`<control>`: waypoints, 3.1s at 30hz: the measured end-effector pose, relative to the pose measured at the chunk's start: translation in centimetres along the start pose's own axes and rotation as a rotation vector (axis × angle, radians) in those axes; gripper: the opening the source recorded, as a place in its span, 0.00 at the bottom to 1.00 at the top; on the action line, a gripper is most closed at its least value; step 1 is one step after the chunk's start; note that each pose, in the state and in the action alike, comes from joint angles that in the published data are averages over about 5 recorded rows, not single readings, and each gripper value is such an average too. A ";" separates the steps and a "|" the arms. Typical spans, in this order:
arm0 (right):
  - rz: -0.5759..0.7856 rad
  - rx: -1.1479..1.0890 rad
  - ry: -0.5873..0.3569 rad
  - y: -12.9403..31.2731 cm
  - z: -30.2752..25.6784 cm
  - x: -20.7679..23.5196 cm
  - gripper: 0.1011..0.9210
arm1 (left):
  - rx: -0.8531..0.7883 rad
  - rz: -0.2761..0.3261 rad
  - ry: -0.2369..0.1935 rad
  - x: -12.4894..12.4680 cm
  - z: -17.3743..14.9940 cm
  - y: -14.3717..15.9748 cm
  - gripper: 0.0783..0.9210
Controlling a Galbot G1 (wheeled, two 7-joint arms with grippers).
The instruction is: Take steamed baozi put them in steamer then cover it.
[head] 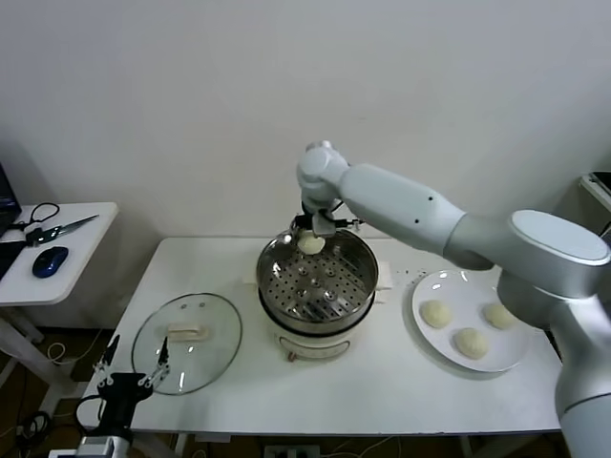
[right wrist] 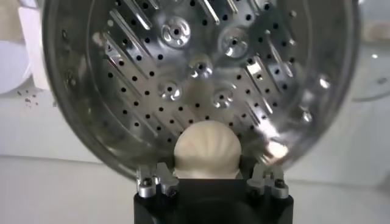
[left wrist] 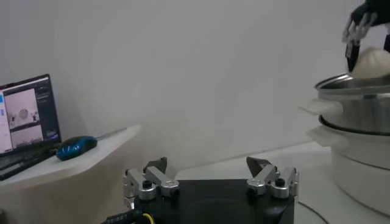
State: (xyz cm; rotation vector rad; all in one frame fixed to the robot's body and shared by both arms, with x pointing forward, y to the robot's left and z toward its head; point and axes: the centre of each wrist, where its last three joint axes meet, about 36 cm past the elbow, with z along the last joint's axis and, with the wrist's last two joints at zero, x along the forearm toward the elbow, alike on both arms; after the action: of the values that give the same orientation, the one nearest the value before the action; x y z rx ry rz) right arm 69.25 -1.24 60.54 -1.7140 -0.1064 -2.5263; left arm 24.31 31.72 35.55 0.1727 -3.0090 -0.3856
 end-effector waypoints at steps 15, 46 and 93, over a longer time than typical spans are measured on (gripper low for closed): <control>-0.018 0.017 0.003 -0.8 -1.4 -2.1 0.88 | 0.027 -0.006 -0.003 -0.2 -0.3 -0.3 0.88; 0.113 -1.415 -0.291 28.1 -2.1 4.3 0.88 | 0.050 -0.007 -0.023 0.5 -2.2 -0.9 0.88; -0.152 -1.786 -0.294 37.7 -12.0 -12.8 0.73 | 0.052 -0.029 0.011 1.3 -1.1 -1.1 0.88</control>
State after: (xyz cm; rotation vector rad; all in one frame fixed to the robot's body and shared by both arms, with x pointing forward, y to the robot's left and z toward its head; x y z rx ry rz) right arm 67.06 -39.59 44.60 -2.2399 2.6814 -2.1707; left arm 23.22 30.26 36.44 0.2220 -3.0107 -0.3081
